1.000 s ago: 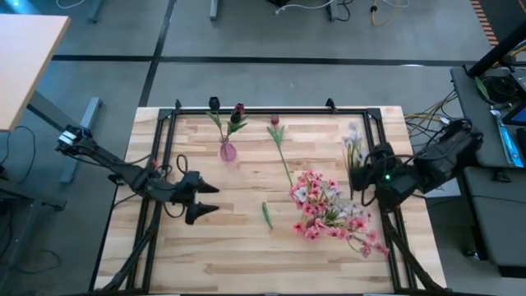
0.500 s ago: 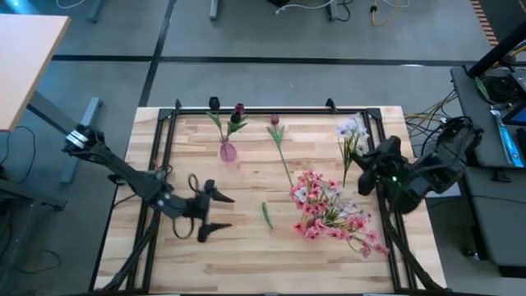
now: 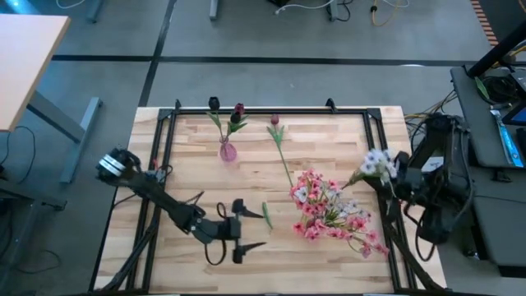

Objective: Sort flowers into vase by color
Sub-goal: Put the white flowers into the red vase

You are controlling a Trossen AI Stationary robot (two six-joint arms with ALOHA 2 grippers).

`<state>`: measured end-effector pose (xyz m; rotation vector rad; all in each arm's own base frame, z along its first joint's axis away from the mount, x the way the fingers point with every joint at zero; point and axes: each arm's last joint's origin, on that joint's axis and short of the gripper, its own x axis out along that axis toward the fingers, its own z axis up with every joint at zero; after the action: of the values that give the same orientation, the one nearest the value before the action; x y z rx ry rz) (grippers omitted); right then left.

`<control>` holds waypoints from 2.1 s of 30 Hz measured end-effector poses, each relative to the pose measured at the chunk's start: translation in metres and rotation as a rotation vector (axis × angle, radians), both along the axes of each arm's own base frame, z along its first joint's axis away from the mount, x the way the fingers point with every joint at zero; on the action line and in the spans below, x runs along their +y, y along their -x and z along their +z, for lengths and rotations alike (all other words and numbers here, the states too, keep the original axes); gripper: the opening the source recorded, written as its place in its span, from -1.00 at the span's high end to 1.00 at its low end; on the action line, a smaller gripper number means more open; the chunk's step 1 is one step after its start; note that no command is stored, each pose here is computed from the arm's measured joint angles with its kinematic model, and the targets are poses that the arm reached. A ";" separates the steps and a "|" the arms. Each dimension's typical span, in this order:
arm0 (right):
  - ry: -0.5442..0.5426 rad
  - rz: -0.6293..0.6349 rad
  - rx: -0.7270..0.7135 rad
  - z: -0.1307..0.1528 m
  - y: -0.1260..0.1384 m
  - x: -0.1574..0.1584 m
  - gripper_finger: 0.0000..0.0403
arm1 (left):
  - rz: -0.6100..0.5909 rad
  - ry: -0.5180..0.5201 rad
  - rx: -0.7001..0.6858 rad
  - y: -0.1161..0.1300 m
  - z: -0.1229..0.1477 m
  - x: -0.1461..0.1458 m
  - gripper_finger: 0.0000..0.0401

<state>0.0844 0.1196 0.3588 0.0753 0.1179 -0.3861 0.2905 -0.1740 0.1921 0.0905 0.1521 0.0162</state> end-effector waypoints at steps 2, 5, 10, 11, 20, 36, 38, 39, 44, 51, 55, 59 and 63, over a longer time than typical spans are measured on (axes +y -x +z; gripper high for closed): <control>0.016 0.030 -0.033 -0.008 0.005 0.004 0.94 | 0.039 -0.002 -0.068 -0.006 -0.005 -0.003 -0.76; 0.032 0.069 -0.045 -0.019 0.010 0.008 0.94 | 0.088 -0.020 -0.123 -0.015 -0.018 -0.005 -0.76; 0.040 0.114 -0.042 -0.039 0.017 0.012 0.94 | 0.117 -0.045 -0.171 -0.047 -0.034 -0.011 -0.76; 0.038 0.122 -0.043 -0.043 0.018 0.012 0.94 | 0.117 -0.056 -0.169 -0.055 -0.037 -0.012 -0.76; -0.011 0.160 -0.076 -0.067 0.025 0.014 0.94 | 0.137 0.029 -0.242 -0.104 -0.077 -0.008 -0.76; -0.010 0.175 -0.082 -0.068 0.026 0.018 0.94 | 0.134 0.147 -0.256 -0.113 -0.095 -0.011 -0.91; -0.012 0.174 -0.086 -0.068 0.025 0.020 0.94 | 0.146 0.150 -0.246 -0.113 -0.096 -0.011 -0.97; -0.013 0.174 -0.087 -0.069 0.025 0.022 0.94 | 0.169 0.159 -0.246 -0.113 -0.096 -0.010 -0.97; 0.003 0.190 -0.103 -0.080 0.025 0.034 0.94 | 0.159 0.172 -0.244 -0.115 -0.097 -0.009 -0.82; -0.004 0.196 -0.113 -0.085 0.025 0.042 0.94 | 0.106 0.222 -0.215 -0.135 -0.117 -0.008 -0.76; -0.009 0.196 -0.113 -0.085 0.025 0.043 0.94 | 0.125 0.240 -0.235 -0.147 -0.120 -0.007 -0.76; -0.003 0.197 -0.109 -0.085 0.025 0.042 0.94 | 0.135 0.226 -0.210 -0.155 -0.132 -0.007 -0.80; -0.008 0.197 -0.099 -0.085 0.025 0.043 0.94 | 0.152 0.230 -0.220 -0.157 -0.131 -0.007 -0.87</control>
<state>0.0598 0.1622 0.2738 0.0894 0.0286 -0.1848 0.4479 -0.1806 0.0609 -0.1525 -0.0602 0.1590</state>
